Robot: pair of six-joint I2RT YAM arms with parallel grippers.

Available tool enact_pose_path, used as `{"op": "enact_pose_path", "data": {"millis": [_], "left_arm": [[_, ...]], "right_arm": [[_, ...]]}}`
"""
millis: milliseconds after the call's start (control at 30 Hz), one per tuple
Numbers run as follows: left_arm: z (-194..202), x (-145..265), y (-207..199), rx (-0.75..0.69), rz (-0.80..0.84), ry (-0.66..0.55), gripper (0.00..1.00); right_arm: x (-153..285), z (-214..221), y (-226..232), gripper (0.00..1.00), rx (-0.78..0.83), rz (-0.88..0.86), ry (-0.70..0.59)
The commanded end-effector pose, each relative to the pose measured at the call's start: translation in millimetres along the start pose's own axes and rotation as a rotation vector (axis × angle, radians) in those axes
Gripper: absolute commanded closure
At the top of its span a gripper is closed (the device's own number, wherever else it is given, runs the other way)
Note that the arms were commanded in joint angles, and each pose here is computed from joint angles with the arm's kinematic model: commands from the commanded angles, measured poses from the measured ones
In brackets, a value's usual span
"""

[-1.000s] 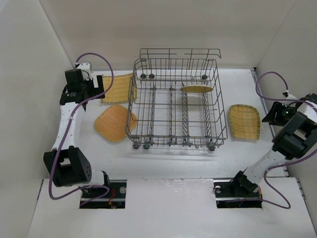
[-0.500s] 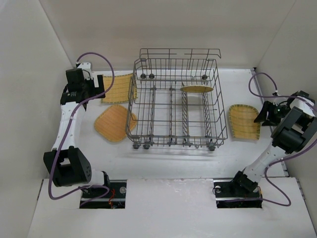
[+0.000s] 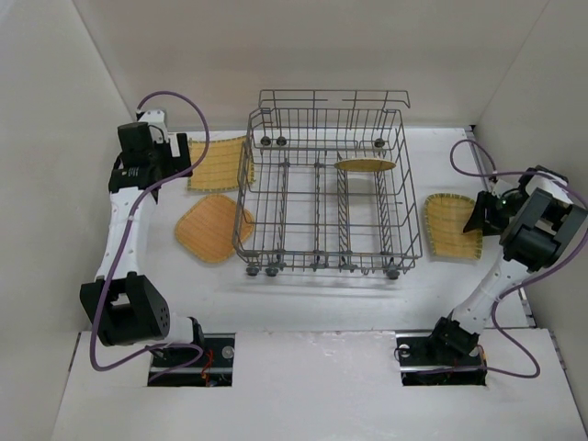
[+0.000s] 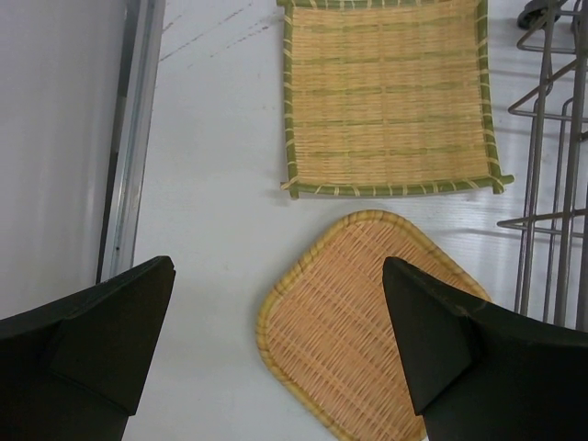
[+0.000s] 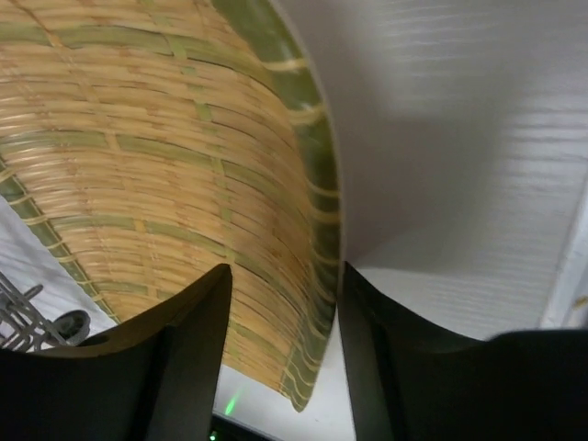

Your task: Load the plates into the dish rack

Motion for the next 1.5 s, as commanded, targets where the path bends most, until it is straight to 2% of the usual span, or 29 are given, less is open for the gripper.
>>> {"op": "enact_pose_path", "data": {"millis": [0,33,133,167,200,400,700,900,1333,1467], "left_arm": [[-16.6,4.6,4.3,0.001,-0.009,-0.058,0.01],[-15.1,4.0,4.9,0.002,-0.009,-0.053,0.01],[-11.6,3.7,9.0,0.008,-0.015,-0.054,0.01],[-10.2,3.6,10.6,0.011,-0.019,-0.053,0.01],[-8.8,3.4,11.6,0.014,-0.020,-0.053,0.01],[-4.3,1.6,14.4,0.019,-0.024,-0.052,0.01],[6.2,-4.6,11.4,0.020,-0.015,-0.034,0.02],[14.4,-7.0,7.1,0.016,-0.003,-0.026,0.02],[30.6,-8.3,7.4,0.015,-0.002,0.003,0.02],[37.6,-9.2,5.8,0.012,0.003,0.015,0.02]], "right_arm": [[1.0,-4.3,6.7,0.48,0.022,-0.009,0.050],[-0.6,-4.5,8.2,0.54,0.027,-0.010,0.057],[-2.8,-4.5,9.2,0.81,0.031,-0.003,0.074],[-2.7,-4.3,9.0,0.95,0.027,0.002,0.078],[-3.2,-3.6,8.4,1.00,0.026,0.009,0.082],[7.3,-4.2,18.0,1.00,0.078,0.059,0.019],[68.5,-18.0,69.9,1.00,0.239,0.229,-0.275],[97.6,-16.2,97.7,1.00,0.332,0.338,-0.409],[152.5,9.3,150.3,1.00,0.482,0.474,-0.663],[175.6,19.9,172.9,1.00,0.522,0.514,-0.776]]}}
Point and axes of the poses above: each gripper's point midway between its finger pads, its own x axis back along the fingers, its own y axis along the line the jaws close on, z = x × y, the point moved 10 cm from there along x, back along the fingers, and after that the axes turned 10 degrees about x, right-handed, at the moved point
